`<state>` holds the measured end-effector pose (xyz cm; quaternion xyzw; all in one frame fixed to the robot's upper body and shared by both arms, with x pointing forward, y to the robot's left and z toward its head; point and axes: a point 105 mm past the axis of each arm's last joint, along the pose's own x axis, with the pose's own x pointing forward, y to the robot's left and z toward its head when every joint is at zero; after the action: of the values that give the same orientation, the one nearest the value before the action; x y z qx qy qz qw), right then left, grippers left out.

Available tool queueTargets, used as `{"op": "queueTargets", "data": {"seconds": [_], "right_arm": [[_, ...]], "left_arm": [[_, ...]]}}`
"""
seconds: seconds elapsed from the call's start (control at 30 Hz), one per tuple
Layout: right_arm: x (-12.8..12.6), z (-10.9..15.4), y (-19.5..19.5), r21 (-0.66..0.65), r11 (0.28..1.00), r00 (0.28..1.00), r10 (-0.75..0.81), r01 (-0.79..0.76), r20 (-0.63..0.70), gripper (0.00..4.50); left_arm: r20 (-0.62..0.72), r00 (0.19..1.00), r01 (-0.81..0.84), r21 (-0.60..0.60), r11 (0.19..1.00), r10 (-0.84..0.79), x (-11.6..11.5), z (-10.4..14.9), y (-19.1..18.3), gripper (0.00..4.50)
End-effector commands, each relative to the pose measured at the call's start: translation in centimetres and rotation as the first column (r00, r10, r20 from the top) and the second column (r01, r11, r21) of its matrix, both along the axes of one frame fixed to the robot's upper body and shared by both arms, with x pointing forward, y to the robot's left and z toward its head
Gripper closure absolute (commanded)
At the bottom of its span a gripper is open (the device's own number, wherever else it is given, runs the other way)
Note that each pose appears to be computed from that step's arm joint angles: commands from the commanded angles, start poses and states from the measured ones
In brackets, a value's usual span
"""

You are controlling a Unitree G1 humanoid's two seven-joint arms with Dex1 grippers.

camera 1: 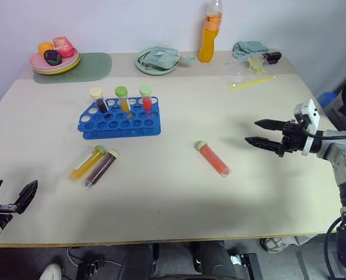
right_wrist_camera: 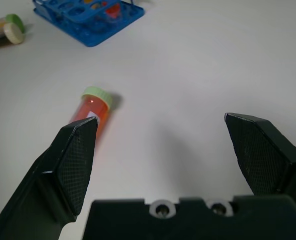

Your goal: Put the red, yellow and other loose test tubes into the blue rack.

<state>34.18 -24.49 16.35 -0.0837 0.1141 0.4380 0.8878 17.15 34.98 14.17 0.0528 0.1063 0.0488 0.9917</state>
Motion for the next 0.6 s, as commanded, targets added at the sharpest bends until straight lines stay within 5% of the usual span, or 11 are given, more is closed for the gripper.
{"op": "queueTargets", "data": {"seconds": [0.03,0.37,0.6], "right_arm": [[0.4,1.4,0.2,-0.006,1.0,0.998,0.012,-0.012,0.055,0.0],[0.9,2.1,2.8,0.006,1.0,0.996,0.007,-0.008,0.09,0.0],[-0.5,3.3,6.1,-0.112,0.993,0.997,-0.04,0.048,0.071,0.0]], "left_arm": [[0.036,0.999,-0.008,0.029,1.0,0.007,-0.2,1.2,-0.1,0.18],[0.077,0.996,0.033,0.026,0.999,-0.035,0.8,1.9,-1.2,0.18],[0.124,0.941,0.315,0.013,0.949,-0.314,5.3,1.6,-8.2,0.18]]}}
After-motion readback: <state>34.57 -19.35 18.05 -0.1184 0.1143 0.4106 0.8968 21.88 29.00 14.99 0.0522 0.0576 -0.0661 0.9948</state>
